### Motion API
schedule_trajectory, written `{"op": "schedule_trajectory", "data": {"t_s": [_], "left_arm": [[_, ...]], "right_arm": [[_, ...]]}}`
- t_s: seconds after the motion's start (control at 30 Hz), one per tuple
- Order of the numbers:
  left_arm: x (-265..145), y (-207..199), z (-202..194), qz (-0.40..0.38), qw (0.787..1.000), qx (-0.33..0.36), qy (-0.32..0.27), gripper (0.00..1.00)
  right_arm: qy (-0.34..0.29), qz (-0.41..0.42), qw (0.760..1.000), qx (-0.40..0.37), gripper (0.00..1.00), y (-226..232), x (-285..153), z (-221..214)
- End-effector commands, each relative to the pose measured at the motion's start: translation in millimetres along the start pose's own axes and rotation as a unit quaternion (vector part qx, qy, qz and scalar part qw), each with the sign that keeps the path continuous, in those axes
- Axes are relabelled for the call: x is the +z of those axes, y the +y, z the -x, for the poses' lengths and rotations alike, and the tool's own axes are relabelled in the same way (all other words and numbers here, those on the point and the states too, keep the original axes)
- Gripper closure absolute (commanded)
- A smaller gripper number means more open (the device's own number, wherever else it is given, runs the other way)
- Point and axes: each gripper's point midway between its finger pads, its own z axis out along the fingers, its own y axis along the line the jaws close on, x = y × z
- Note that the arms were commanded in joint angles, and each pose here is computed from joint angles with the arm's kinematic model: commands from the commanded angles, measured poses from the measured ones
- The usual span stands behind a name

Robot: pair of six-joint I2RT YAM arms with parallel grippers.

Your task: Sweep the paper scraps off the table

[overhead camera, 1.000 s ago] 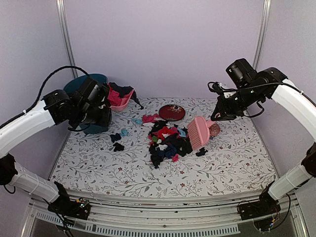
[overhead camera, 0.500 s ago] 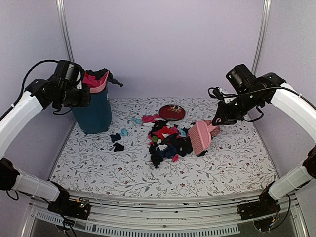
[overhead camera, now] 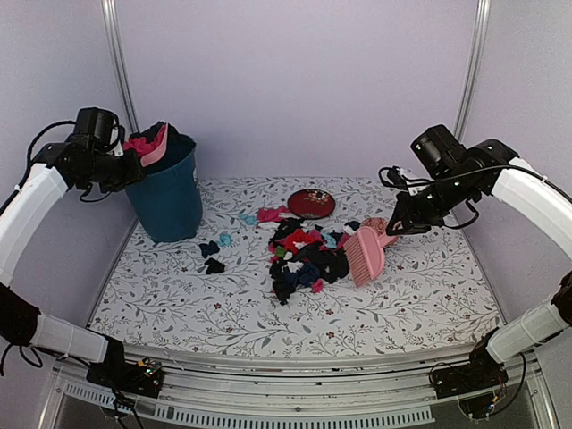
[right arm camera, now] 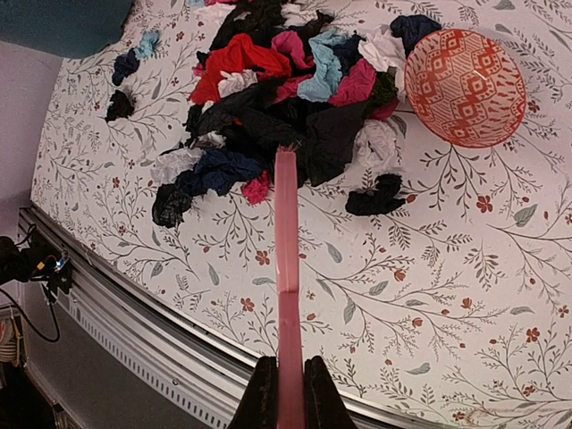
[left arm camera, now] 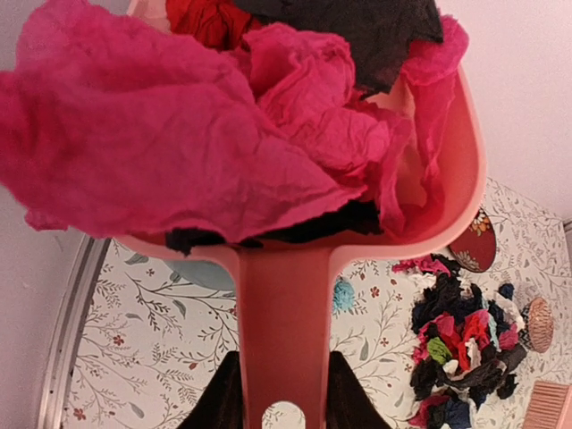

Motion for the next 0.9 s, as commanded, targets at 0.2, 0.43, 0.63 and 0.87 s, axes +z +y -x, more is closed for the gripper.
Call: {"op": "schedule_trajectory", "data": {"t_s": [0.2,0.43,0.63,0.87], "left_arm": [[9.7,-1.4,-2.4,-0.079,0.987,-0.133,0.044,0.81],[22.0,-8.2,0.1,-0.164,0.955,-0.233,0.081,0.80],[26.9,-20.2,8.5,-0.225,0.922,-0.298,0.099,0.80],[21.1,-34.5,18.9,-0.296,0.880,-0.356,0.103,0.80]], "right_arm": [[-0.025,0.020,0.999,0.003,0.98,2.4,-8.4,-3.0],[-0.024,0.027,0.999,0.010,0.98,-0.7,-5.1,-14.6],[-0.027,0.029,0.999,0.016,0.98,-2.9,-4.5,-20.2],[-0.028,0.032,0.999,0.016,0.98,-2.5,-3.0,-20.7]]}}
